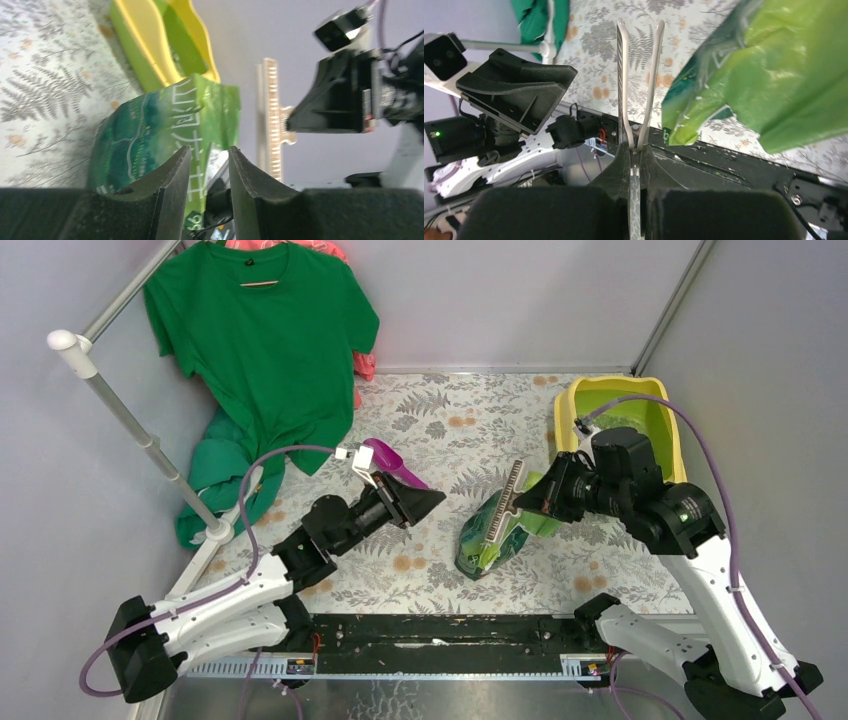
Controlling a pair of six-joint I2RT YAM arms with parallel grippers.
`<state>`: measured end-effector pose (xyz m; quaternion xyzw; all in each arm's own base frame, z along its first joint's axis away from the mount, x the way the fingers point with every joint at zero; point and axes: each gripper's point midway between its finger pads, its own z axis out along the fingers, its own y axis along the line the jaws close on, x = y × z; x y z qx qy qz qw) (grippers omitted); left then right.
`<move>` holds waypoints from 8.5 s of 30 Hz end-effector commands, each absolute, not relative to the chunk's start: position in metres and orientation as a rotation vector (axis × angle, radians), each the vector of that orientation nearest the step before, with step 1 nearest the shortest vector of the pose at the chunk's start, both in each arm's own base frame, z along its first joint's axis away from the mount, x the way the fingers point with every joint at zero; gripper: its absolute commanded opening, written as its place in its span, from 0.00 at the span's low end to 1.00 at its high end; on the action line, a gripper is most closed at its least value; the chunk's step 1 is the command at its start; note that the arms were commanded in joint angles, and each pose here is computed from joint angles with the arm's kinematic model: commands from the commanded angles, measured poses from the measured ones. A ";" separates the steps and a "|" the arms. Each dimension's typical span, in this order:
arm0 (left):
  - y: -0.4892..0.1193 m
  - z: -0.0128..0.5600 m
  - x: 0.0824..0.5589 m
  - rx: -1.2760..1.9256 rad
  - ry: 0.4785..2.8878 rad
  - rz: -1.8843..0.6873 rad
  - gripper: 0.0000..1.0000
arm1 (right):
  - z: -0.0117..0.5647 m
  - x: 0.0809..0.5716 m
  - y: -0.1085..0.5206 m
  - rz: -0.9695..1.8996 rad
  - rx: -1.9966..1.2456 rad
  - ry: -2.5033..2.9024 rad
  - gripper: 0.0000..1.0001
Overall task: Fill the litter box with clean litter
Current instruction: Adjust the clamp, then clamp the cat litter bag at the center of the board, then move the cat litter bag to the center of the board.
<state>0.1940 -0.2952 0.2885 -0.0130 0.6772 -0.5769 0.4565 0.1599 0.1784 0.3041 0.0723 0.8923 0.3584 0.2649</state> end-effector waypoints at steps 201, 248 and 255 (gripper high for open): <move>-0.384 0.153 0.222 0.467 1.847 -1.517 0.25 | 0.181 0.269 0.141 0.317 0.541 2.654 0.00; -0.351 0.177 0.240 0.413 1.957 -1.170 0.29 | 0.262 0.461 0.041 0.433 0.485 2.264 0.77; -0.337 0.199 0.234 0.375 1.961 -1.093 0.32 | 0.335 0.411 0.030 0.425 0.459 2.055 0.82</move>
